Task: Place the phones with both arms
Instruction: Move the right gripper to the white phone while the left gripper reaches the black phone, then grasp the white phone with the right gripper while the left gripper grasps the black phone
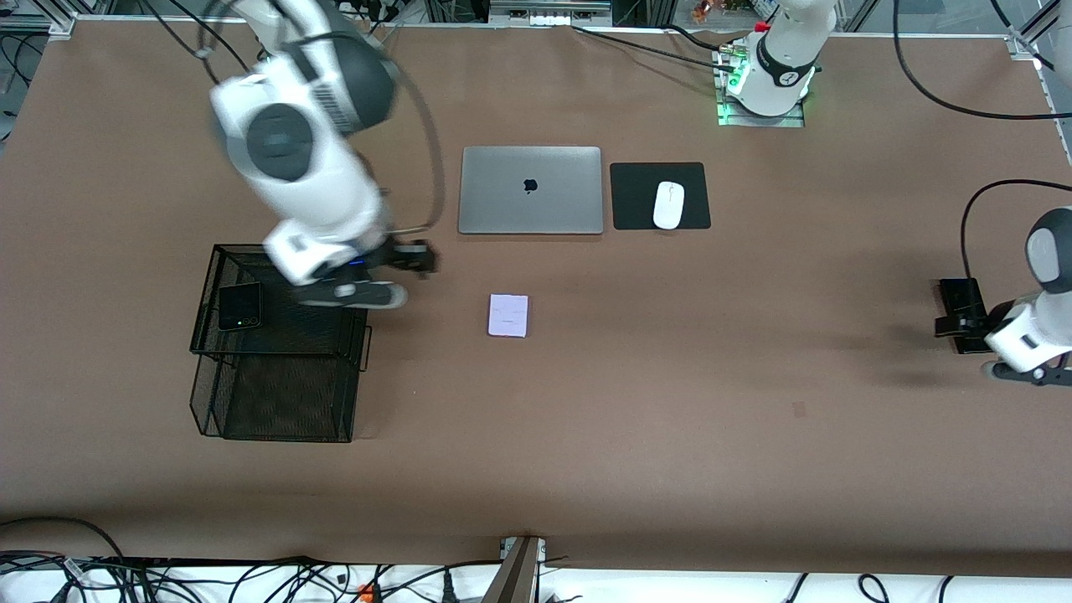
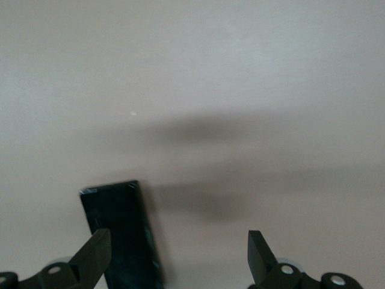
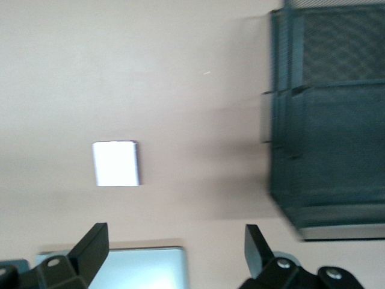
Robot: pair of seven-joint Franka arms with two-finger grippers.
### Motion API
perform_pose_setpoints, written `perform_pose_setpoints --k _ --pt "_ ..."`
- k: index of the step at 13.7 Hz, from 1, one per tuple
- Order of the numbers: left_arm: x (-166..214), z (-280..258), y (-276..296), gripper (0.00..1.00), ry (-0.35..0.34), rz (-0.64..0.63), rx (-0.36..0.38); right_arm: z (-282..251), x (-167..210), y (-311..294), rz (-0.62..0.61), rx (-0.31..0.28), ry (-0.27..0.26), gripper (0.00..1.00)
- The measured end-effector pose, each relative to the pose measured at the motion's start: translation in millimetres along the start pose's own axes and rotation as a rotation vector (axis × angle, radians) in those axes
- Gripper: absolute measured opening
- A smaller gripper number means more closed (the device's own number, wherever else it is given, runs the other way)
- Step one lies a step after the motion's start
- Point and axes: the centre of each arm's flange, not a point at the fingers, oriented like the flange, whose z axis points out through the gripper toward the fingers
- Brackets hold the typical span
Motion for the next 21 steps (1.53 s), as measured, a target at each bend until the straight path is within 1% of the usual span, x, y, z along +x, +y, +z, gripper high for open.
perform_pose_setpoints --k 2,4,6,9,13,16,21 --pt "-23 24 -20 1.00 0.084 0.016 0.004 21 -23 -52 0.016 0.000 0.013 1.00" --pt "-45 42 -36 1.00 0.158 0.030 0.015 46 -39 -89 0.011 0.003 0.021 1.00" --pt "-70 62 -49 1.00 0.195 0.014 0.015 81 -43 -106 -0.014 -0.010 0.027 1.00" --pt "-99 87 -59 1.00 0.206 -0.003 0.001 145 -33 -110 -0.040 -0.022 0.022 1.00" --pt "-105 99 -61 1.00 0.200 -0.013 -0.014 215 -30 -111 -0.077 -0.040 0.012 1.00" --pt "-108 109 -66 1.00 0.242 -0.025 -0.009 247 -30 -110 -0.076 -0.048 0.023 1.00" --pt "-115 125 -72 1.00 0.259 -0.038 -0.018 274 -28 -107 -0.070 -0.047 0.023 1.00"
